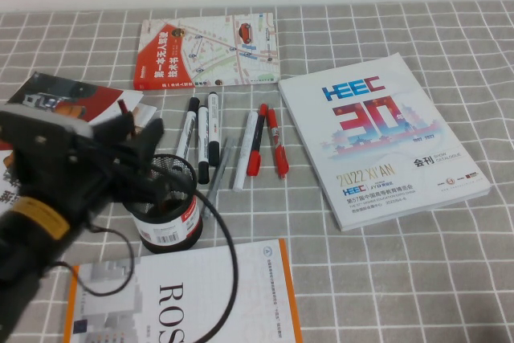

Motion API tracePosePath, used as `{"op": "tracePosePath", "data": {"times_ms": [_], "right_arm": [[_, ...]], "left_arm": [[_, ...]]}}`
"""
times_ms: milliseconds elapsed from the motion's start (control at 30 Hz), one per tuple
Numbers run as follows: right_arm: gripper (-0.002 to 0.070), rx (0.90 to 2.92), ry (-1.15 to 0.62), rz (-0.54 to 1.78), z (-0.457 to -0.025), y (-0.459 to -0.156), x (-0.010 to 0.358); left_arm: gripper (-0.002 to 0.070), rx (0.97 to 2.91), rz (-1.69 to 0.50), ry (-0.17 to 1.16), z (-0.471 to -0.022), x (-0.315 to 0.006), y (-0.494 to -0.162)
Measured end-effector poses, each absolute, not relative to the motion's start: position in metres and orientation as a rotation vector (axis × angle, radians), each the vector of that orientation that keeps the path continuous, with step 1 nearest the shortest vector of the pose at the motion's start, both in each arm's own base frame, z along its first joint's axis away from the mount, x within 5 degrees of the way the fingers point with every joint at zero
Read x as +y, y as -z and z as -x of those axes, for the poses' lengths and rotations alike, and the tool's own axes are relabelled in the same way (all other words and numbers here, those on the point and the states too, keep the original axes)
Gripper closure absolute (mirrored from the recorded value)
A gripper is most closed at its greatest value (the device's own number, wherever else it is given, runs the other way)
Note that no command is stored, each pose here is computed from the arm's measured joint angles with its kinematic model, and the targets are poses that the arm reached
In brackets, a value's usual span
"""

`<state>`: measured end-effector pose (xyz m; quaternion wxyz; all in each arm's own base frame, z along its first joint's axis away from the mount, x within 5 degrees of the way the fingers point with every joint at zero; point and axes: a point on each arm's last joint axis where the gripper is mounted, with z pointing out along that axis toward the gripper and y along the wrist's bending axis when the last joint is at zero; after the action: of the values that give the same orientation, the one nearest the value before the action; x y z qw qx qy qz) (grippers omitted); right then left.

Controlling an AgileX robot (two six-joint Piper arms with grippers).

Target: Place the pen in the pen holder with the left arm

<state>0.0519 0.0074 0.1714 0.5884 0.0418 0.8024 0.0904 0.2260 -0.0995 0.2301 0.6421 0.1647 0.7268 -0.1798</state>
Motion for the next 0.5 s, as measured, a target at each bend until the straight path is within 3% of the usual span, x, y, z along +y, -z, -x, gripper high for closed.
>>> {"op": "tracePosePath", "data": {"times_ms": [100, 233, 500], "right_arm": [[0.0692, 1.869, -0.211, -0.097, -0.052, -0.171, 0.007], [0.0692, 1.869, -0.211, -0.097, -0.052, -0.171, 0.007], [0.0692, 1.869, -0.211, -0.097, -0.052, -0.171, 0.007]], "left_arm": [[0.0452, 1.630, -0.375, 0.396, -0.216, -0.095, -0.246], [0.0627, 1.564, -0.391, 0.360, -0.189, -0.083, -0.277], [0.0674, 1.545, -0.337, 0.288, -0.126, -0.052, -0.311]]}}
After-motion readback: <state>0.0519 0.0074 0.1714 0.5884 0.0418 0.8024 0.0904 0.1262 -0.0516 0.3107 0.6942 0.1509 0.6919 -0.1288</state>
